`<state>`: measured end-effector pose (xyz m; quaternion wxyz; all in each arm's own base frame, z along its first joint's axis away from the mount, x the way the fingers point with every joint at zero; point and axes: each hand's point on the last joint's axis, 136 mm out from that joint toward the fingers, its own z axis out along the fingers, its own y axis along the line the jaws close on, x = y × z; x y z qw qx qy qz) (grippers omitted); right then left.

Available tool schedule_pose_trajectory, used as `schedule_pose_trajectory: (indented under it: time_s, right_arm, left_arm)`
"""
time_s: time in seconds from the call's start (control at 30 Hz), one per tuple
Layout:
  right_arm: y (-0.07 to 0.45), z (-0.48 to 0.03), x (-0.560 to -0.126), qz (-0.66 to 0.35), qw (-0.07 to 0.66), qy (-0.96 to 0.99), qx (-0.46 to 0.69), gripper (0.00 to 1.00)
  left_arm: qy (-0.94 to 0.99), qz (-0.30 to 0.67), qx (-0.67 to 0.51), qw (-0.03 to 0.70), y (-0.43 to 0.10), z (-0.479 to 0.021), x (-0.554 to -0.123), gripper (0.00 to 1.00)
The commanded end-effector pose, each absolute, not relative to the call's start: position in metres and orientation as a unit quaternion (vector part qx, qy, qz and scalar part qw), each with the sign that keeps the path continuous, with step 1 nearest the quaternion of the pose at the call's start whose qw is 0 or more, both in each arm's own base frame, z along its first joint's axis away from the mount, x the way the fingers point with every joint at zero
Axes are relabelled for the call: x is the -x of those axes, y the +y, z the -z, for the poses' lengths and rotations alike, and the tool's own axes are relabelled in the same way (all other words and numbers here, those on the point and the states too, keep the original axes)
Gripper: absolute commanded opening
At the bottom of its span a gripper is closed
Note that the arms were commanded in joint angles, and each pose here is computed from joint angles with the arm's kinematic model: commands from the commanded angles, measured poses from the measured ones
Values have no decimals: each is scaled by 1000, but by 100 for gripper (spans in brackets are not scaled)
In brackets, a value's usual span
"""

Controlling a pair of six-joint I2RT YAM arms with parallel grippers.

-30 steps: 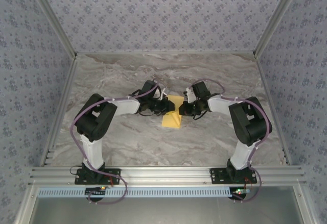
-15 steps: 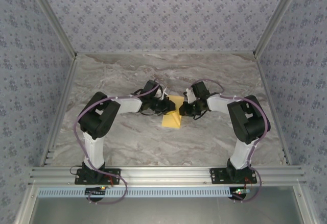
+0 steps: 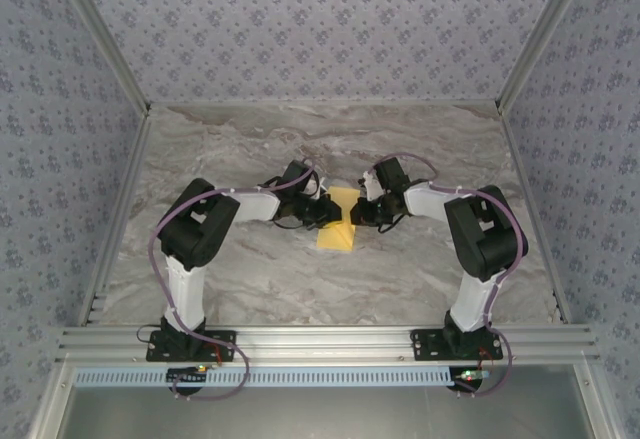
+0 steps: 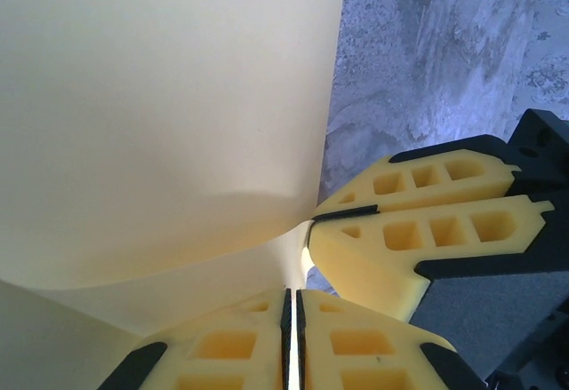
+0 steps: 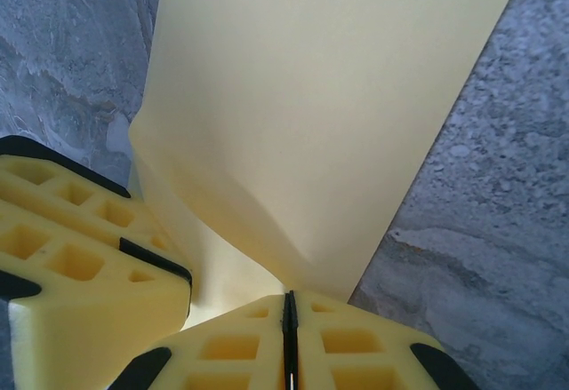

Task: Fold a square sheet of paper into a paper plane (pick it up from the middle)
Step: Fold the triangle a second time at the center of the table.

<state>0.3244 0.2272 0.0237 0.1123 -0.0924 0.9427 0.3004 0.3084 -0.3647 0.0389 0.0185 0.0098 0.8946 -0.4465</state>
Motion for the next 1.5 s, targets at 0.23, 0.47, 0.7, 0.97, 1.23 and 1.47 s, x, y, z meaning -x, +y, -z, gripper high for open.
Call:
schedule_pose_trajectory:
  time_s: [0.23, 0.47, 0.7, 0.97, 1.23, 1.47]
  right_arm:
    - [225, -20, -332, -289, 109, 946, 99, 11]
    - [226, -19, -330, -293, 104, 945, 100, 12]
    - [225, -17, -327, -292, 97, 946, 101, 15]
    - [227, -17, -328, -292, 97, 946, 105, 11]
    - [227, -16, -328, -291, 96, 946, 108, 11]
    - [229, -15, -327, -292, 92, 946, 110, 12]
  left_arm:
    - [900, 435, -15, 22, -364, -34, -310, 14]
    - [904, 428, -14, 21, -361, -31, -309, 14]
    - [907, 421, -12, 17, -358, -27, -306, 13]
    - [909, 417, -11, 16, -356, -24, -305, 13]
    - [913, 407, -9, 13, -353, -20, -303, 13]
    - [916, 401, -6, 12, -349, -17, -301, 13]
